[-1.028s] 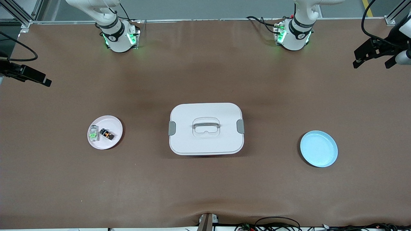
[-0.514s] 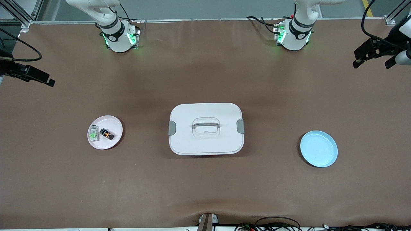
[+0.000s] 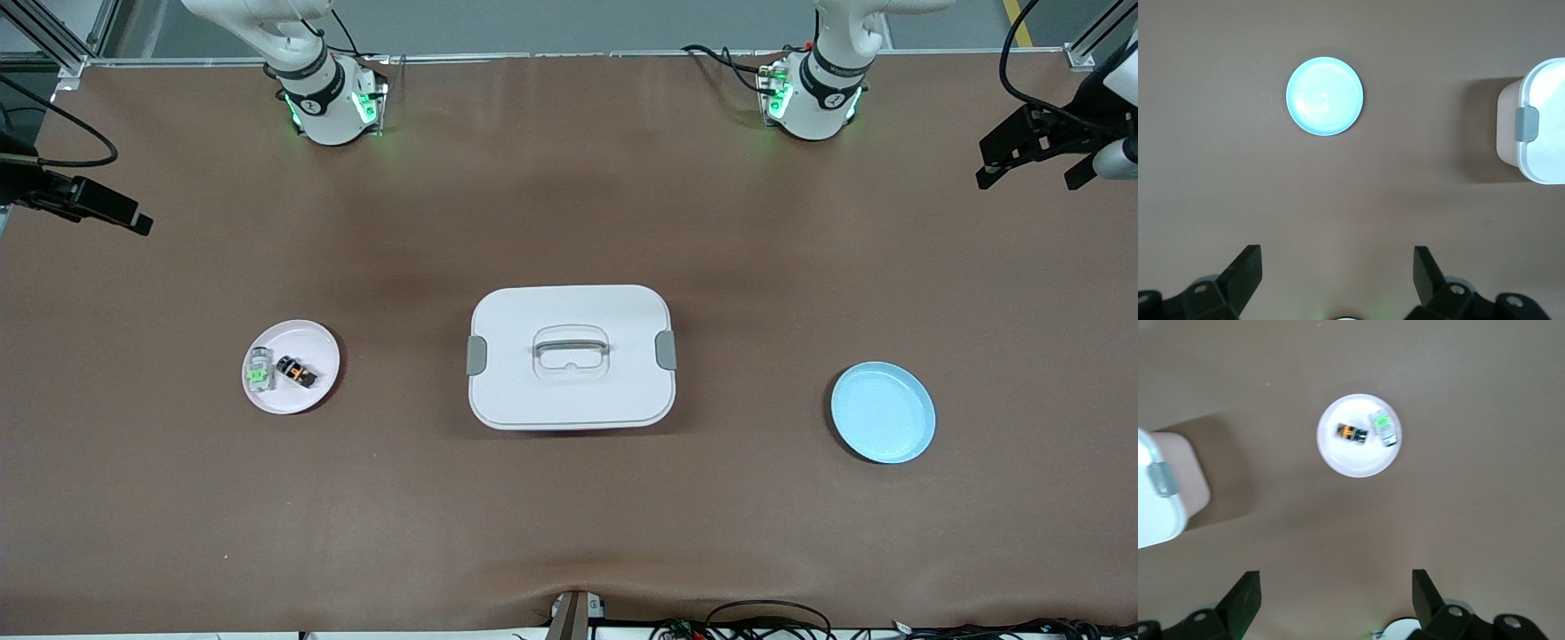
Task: Transfer orange switch to right arm and place
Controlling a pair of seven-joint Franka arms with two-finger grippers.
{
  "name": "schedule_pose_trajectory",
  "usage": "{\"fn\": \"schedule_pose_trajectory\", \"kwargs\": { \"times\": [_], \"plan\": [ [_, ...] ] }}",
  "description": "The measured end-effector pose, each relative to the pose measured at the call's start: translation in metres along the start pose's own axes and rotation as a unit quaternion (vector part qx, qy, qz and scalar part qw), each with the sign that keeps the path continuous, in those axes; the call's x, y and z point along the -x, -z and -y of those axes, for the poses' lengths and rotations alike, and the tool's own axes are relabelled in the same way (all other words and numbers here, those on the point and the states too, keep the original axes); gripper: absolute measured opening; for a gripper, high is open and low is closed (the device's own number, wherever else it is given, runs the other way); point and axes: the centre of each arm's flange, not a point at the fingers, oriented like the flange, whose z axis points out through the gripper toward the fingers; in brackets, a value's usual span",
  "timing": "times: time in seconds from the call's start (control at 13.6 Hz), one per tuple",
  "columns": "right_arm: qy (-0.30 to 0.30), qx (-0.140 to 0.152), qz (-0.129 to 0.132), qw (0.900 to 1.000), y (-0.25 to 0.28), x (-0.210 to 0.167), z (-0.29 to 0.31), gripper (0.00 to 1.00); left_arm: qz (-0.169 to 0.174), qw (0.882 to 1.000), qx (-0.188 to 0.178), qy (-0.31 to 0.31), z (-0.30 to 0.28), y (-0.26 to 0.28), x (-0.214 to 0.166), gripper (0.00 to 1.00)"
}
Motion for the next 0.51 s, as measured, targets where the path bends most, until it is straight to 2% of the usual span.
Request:
{"fn": "schedule_pose_trajectory", "kwargs": {
  "times": [0.15, 0.51],
  "plan": [
    [0.015, 0.018, -0.009, 1.000, 0.001, 0.003, 0.013, 1.00, 0.000, 1.000, 0.000, 0.000, 0.000, 0.000, 0.000, 1.00],
    [0.059, 0.021, -0.028, 0.998, 0.010, 0.007, 0.021, 1.00, 0.001, 1.000, 0.000, -0.001, -0.001, 0.000, 0.000, 1.00]
  ]
}}
